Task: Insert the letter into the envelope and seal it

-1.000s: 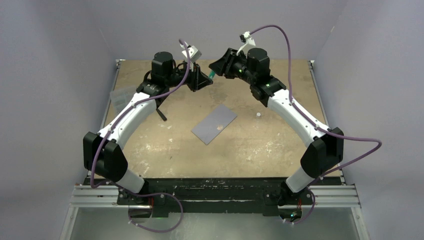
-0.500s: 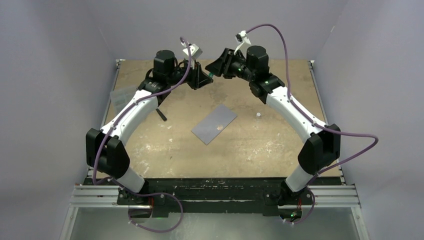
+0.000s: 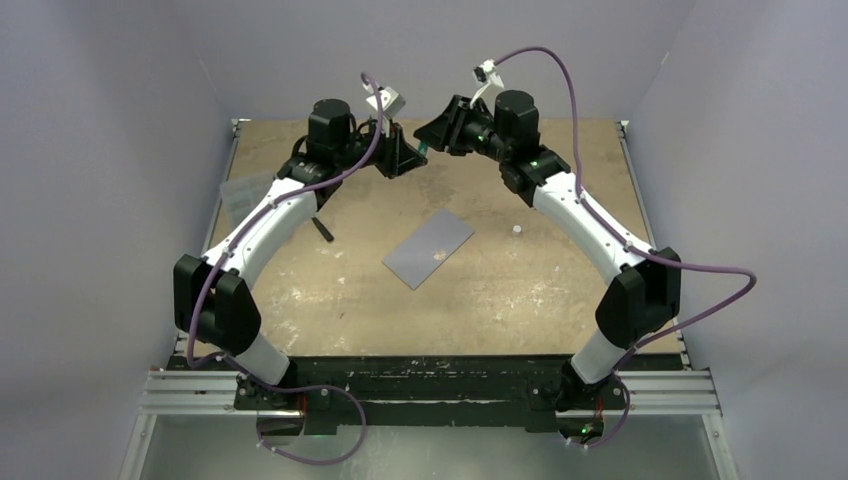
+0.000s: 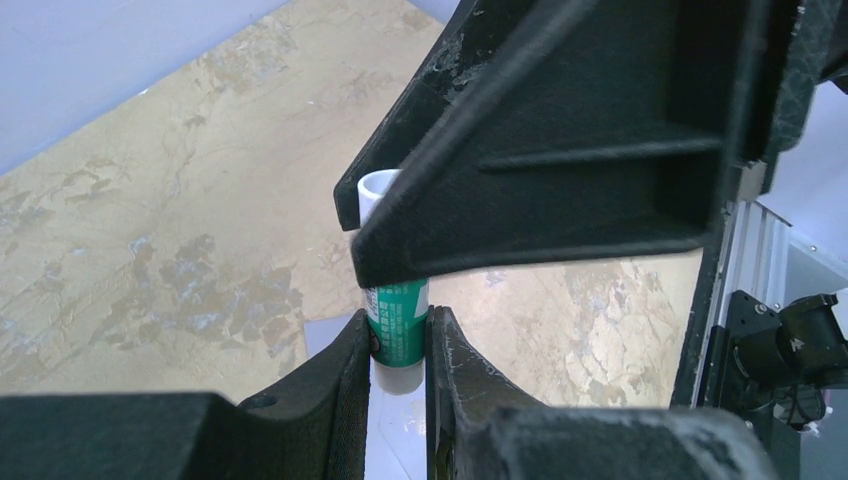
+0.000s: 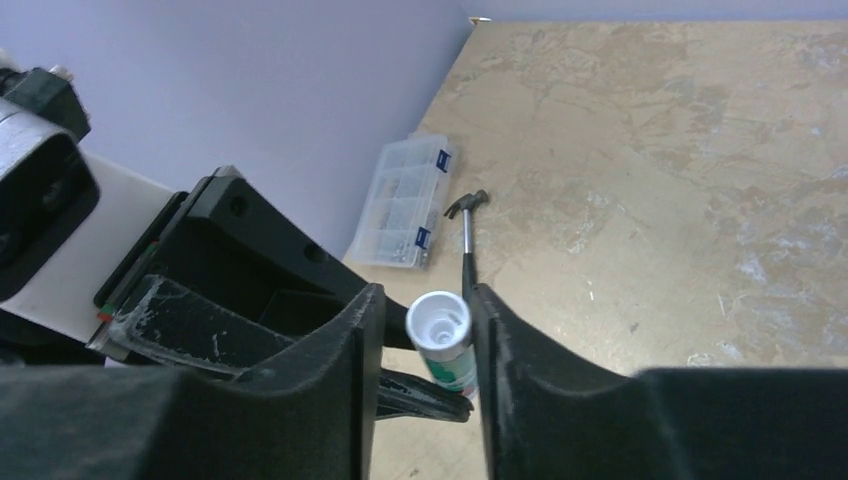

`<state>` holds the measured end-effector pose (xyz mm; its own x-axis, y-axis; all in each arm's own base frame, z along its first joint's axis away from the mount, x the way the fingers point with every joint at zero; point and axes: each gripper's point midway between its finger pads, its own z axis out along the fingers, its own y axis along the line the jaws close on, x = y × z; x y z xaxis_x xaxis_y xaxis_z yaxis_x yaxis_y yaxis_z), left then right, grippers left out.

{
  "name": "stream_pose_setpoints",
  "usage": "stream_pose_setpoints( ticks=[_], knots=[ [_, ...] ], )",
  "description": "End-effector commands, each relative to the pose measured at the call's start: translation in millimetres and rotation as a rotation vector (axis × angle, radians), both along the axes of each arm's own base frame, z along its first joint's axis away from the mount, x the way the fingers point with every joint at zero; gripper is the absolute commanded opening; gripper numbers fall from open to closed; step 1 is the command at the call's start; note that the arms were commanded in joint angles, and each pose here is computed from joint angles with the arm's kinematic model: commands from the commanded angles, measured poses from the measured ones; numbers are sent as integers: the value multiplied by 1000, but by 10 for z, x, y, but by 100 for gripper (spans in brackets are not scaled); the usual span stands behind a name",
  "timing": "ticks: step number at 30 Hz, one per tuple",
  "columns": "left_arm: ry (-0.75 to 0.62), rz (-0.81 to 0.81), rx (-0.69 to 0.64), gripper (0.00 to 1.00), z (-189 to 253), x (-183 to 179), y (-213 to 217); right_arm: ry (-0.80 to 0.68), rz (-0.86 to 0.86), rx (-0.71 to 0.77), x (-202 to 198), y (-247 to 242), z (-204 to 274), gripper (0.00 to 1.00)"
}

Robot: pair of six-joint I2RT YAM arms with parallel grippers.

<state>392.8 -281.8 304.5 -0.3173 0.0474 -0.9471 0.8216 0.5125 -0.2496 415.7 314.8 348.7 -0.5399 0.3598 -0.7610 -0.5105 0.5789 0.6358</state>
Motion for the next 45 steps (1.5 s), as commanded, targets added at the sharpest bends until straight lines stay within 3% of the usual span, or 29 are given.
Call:
stream_pose_setpoints(
  ticks=[1,5,8,11,14,17,25,28,31,32,33,34,36,40,45],
  knots=[
    [-18,-9,-16,0,116,30,6,-63,46,61,-55,69,313,20],
    [-19,-11,-24,0,142,32,6,-71,78,59,-81,106,299,0],
    [-23,-47,-34,0,171,-19,-10,-159,154,57,-190,120,383,0],
    [-36,-156,-40,0,213,-200,-45,-358,284,43,-423,92,564,0],
    [-72,-297,-51,0,287,-470,-81,-603,484,38,-874,12,707,0],
    [-91,-437,-69,0,352,-740,-96,-751,668,14,-1284,-51,680,0],
    [-108,-709,-173,0,604,-1240,-90,-809,938,-1,-1705,-115,491,0],
    [-128,-755,-197,0,695,-1325,-106,-803,957,8,-1754,-124,491,0],
    [-128,-737,-199,0,724,-1285,-131,-770,874,31,-1658,-102,601,0],
    [-132,-706,-198,0,739,-1235,-145,-726,797,52,-1543,-74,672,10],
    [-143,-642,-196,0,758,-1126,-165,-677,716,63,-1396,-53,710,31],
    [-149,-574,-190,0,760,-1015,-172,-624,609,59,-1187,-39,739,45],
    [-163,-436,-158,0,710,-766,-174,-492,392,34,-752,-73,720,63],
    [-189,-179,-100,0,624,-316,-76,-237,44,67,-217,-260,501,68],
    [-217,-83,-72,0,576,-159,0,-155,-61,98,-66,-250,440,67]
  ],
)
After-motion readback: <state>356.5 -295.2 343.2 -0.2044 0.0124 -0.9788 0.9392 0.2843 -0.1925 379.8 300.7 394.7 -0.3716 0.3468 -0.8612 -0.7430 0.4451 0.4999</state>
